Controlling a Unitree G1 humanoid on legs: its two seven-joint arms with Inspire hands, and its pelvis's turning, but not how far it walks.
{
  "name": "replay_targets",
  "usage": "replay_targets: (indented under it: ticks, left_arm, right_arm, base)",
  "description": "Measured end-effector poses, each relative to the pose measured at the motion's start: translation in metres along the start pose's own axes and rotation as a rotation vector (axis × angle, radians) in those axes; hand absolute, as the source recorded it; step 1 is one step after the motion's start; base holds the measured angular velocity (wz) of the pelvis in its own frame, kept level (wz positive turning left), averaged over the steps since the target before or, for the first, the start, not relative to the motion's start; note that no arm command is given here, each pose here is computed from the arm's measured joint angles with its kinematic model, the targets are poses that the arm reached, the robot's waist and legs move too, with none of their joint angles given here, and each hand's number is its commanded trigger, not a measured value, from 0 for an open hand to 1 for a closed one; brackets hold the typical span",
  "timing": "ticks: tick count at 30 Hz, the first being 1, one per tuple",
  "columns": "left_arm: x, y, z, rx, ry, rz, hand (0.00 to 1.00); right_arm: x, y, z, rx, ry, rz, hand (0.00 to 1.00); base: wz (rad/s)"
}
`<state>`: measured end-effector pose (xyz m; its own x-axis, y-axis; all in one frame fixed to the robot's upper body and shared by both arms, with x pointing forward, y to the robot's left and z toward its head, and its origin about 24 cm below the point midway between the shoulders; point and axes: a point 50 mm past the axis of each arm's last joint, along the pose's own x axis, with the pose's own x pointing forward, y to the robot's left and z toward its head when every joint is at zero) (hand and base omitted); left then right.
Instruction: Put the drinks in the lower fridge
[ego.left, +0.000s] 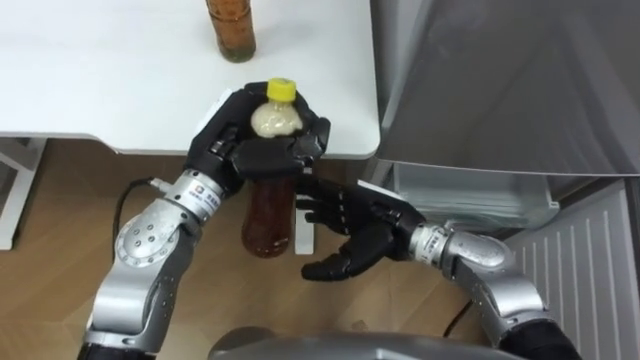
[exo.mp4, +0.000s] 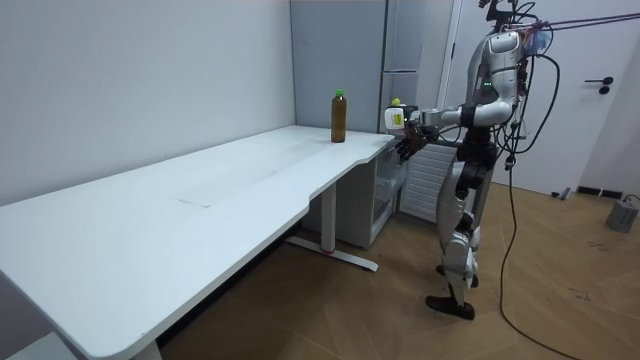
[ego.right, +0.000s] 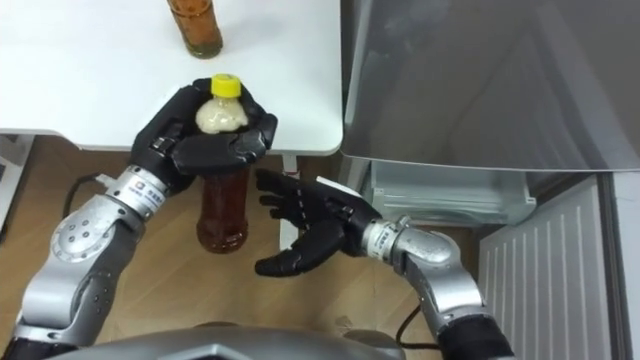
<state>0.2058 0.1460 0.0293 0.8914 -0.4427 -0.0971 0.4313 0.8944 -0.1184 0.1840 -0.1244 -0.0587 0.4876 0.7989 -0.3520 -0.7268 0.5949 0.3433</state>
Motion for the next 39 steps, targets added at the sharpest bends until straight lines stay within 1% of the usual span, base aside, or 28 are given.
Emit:
replay_targets:
  ticks: [6, 11, 16, 30, 31, 32, 34, 35, 36, 39]
  left_arm:
    - [0.003, -0.004, -0.011, -0.009, 0.042, -0.016, 1.0]
    - [0.005, -0.008, -0.012, -0.01, 0.046, -0.037, 1.0]
    - [0.007, -0.017, -0.015, 0.006, 0.065, -0.074, 1.0]
    - [0.008, -0.023, -0.02, 0.012, 0.082, -0.105, 1.0]
    - [0.008, -0.024, -0.021, 0.017, 0.086, -0.112, 1.0]
    - [0.007, -0.024, -0.021, 0.02, 0.089, -0.116, 1.0]
    - [0.006, -0.026, -0.023, 0.034, 0.1, -0.135, 1.0]
    - [0.006, -0.026, -0.023, 0.035, 0.103, -0.139, 1.0]
    - [0.006, -0.028, -0.024, 0.036, 0.109, -0.148, 1.0]
    - [0.006, -0.032, -0.027, 0.034, 0.116, -0.162, 1.0]
  right_arm:
    - [0.004, 0.007, -0.002, 0.024, -0.001, 0.079, 0.0]
    - [0.006, 0.012, -0.003, 0.039, 0.01, 0.121, 0.0]
    - [0.009, 0.017, -0.004, 0.054, 0.007, 0.155, 0.0]
    - [0.008, 0.019, -0.006, 0.172, -0.047, 0.146, 0.0]
    - [0.007, 0.019, -0.007, 0.178, -0.048, 0.146, 0.06]
    - [0.008, 0.02, -0.007, 0.179, -0.045, 0.15, 0.35]
    - [0.006, 0.021, -0.009, 0.19, -0.036, 0.158, 0.75]
    - [0.006, 0.021, -0.01, 0.195, -0.038, 0.157, 0.91]
    - [0.005, 0.02, -0.011, 0.2, -0.037, 0.153, 1.0]
    - [0.004, 0.019, -0.011, 0.206, -0.035, 0.14, 1.0]
  base:
    - [0.0]
    - [0.0]
    - [0.0]
    - [0.0]
    - [0.0]
    - [0.0]
    - [0.0]
    - [0.0]
    - [0.0]
    - [0.0]
